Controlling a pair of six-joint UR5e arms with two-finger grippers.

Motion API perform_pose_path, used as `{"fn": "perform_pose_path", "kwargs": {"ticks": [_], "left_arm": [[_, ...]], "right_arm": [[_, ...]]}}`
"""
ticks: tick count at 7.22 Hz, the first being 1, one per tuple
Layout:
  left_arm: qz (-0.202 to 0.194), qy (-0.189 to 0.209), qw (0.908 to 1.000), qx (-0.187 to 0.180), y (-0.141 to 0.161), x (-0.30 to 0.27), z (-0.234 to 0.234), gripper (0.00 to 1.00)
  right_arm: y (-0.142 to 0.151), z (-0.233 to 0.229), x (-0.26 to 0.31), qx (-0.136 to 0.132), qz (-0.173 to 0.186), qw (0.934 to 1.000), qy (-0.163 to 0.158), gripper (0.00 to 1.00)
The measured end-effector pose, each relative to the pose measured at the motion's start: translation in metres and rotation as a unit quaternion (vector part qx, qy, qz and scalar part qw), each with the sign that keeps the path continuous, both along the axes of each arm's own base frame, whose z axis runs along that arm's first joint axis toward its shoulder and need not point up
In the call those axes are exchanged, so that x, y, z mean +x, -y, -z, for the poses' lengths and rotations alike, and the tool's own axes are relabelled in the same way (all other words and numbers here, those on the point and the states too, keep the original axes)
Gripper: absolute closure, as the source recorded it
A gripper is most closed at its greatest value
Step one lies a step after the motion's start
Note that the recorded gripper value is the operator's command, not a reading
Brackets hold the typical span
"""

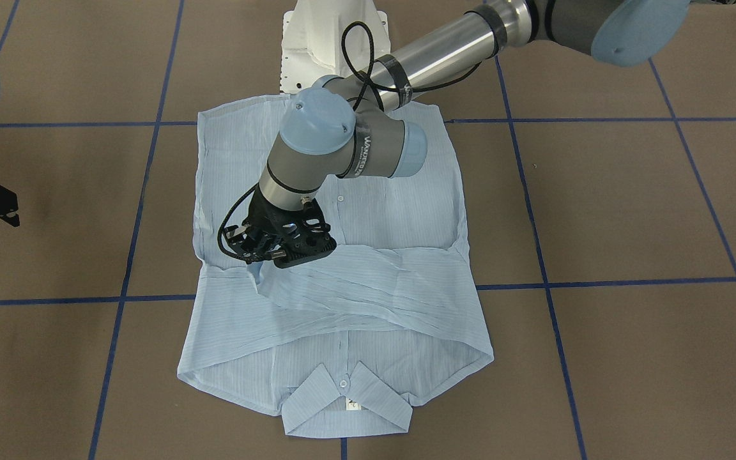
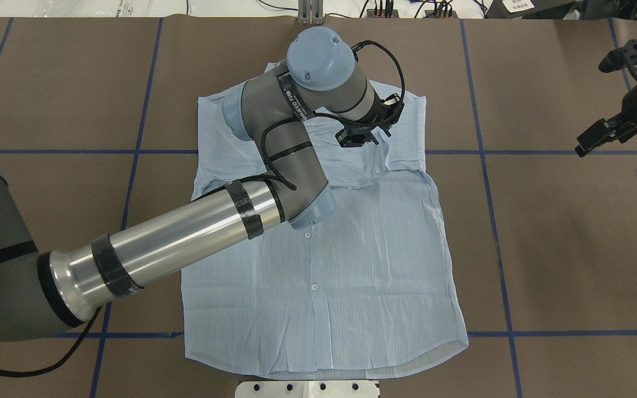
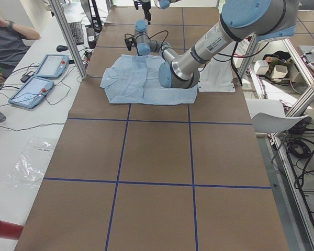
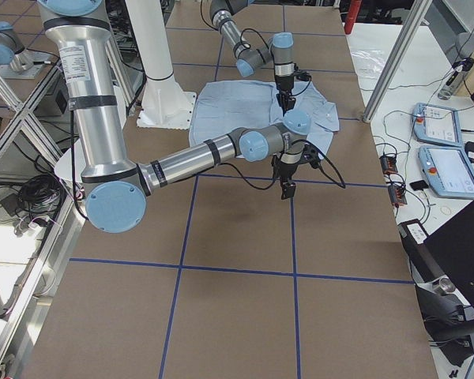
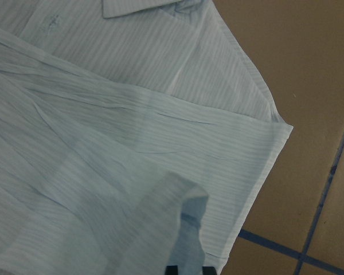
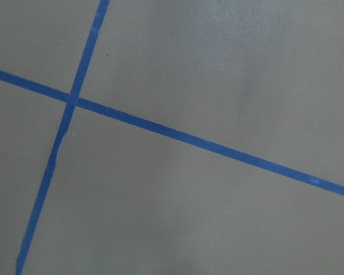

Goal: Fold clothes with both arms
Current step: 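Release the sleeve and pull the left gripper back while the right gripper lowers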

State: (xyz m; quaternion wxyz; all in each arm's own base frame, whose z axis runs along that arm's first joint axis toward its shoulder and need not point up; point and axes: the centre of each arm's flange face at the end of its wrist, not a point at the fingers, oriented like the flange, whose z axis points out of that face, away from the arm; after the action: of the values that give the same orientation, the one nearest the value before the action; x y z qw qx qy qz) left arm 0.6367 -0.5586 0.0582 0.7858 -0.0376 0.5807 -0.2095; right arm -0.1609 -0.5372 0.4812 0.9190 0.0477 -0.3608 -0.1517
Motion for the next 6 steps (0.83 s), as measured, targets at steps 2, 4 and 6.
{"fn": "perform_pose_path", "kwargs": {"ticks": [2, 4, 6], "left_arm": [[-0.002, 0.001, 0.9999, 0.015, 0.002, -0.002, 0.002, 0.00], [-0.002, 0.006, 0.9999, 0.014, 0.006, -0.007, -0.004, 0.00], [-0.005, 0.023, 0.9996, 0.013, 0.001, -0.021, -0.032, 0.00]], "right_arm": [[0.000, 0.002, 0.000, 0.001, 0.000, 1.0000, 0.001, 0.00], [-0.001, 0.007, 0.000, 0.003, -0.003, 1.0000, 0.003, 0.00], [-0.005, 0.020, -0.006, -0.002, -0.017, 0.9998, 0.010, 0.00]]}}
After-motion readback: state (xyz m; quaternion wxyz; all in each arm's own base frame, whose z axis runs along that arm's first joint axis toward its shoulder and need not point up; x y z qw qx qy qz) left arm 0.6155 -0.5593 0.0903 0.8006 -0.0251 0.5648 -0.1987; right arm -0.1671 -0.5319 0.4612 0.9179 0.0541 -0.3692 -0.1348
